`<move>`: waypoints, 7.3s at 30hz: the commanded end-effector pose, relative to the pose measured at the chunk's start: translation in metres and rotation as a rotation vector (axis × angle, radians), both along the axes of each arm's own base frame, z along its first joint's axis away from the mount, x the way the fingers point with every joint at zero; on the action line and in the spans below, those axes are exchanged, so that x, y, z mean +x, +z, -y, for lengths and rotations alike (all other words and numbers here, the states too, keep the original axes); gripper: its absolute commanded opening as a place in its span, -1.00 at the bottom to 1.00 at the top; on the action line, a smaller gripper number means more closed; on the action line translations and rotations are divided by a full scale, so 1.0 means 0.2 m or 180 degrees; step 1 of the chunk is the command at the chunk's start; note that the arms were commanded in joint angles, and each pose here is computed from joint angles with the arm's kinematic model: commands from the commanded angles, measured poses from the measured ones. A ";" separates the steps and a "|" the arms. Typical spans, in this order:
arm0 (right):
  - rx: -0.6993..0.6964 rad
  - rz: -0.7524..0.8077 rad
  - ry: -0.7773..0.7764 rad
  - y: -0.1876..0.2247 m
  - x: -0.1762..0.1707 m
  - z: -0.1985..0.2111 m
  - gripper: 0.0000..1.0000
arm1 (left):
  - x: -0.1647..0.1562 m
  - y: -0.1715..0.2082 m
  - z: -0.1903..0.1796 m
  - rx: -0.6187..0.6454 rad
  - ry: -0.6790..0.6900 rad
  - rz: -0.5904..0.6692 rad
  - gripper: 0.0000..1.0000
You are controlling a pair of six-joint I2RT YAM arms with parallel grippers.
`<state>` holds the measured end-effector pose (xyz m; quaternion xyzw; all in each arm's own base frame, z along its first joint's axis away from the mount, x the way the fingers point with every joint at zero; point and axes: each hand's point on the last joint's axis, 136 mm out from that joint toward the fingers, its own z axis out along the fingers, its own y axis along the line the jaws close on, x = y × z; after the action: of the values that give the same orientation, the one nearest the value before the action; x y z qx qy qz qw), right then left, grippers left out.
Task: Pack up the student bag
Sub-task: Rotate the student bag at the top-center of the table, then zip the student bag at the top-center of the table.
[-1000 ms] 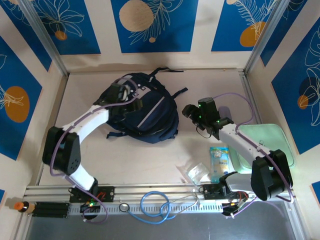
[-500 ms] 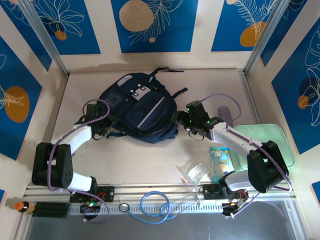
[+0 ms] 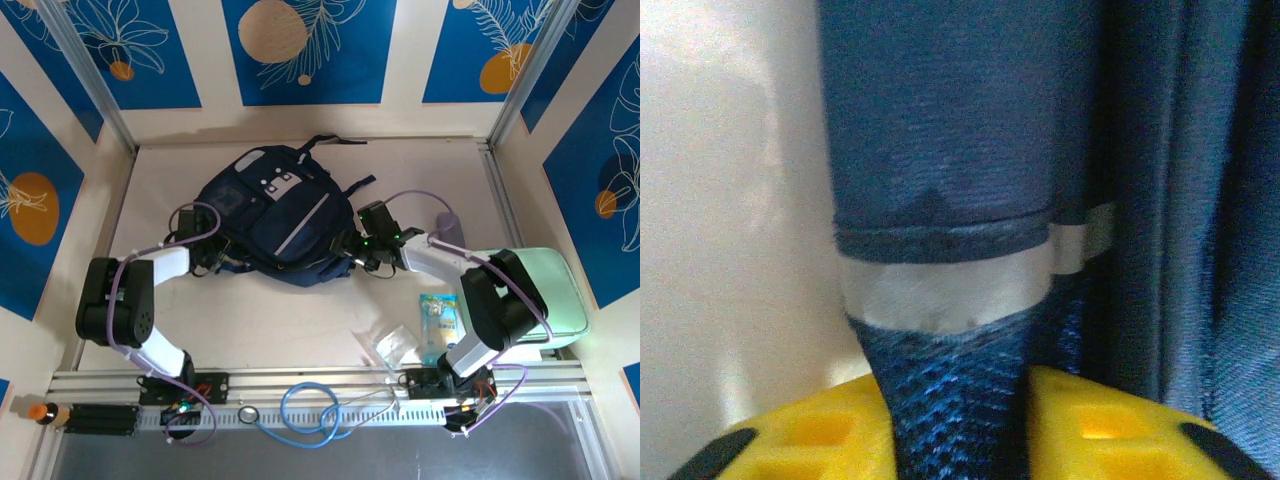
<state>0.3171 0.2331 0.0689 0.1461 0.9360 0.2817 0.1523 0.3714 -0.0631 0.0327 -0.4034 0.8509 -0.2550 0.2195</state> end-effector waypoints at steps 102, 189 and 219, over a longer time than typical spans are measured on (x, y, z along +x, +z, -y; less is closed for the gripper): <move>-0.2147 0.0987 0.0827 0.04 0.16 -0.37 -0.69 | 0.08 0.57 0.65 -0.0830 -0.0219 0.0616 -1.00; -0.0164 0.0972 0.2745 0.07 -0.20 -1.08 -1.00 | -0.09 0.09 0.27 -0.0528 0.0325 0.0101 -0.63; -0.1620 0.0761 0.1149 0.04 0.15 -0.01 -1.00 | -0.10 0.10 0.23 -0.0127 0.0130 0.0115 -1.00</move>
<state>0.3367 0.2678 0.0785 -0.1237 0.9552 0.1247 0.2381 0.3424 -0.1199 0.0418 -0.4298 0.8298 -0.2963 0.1975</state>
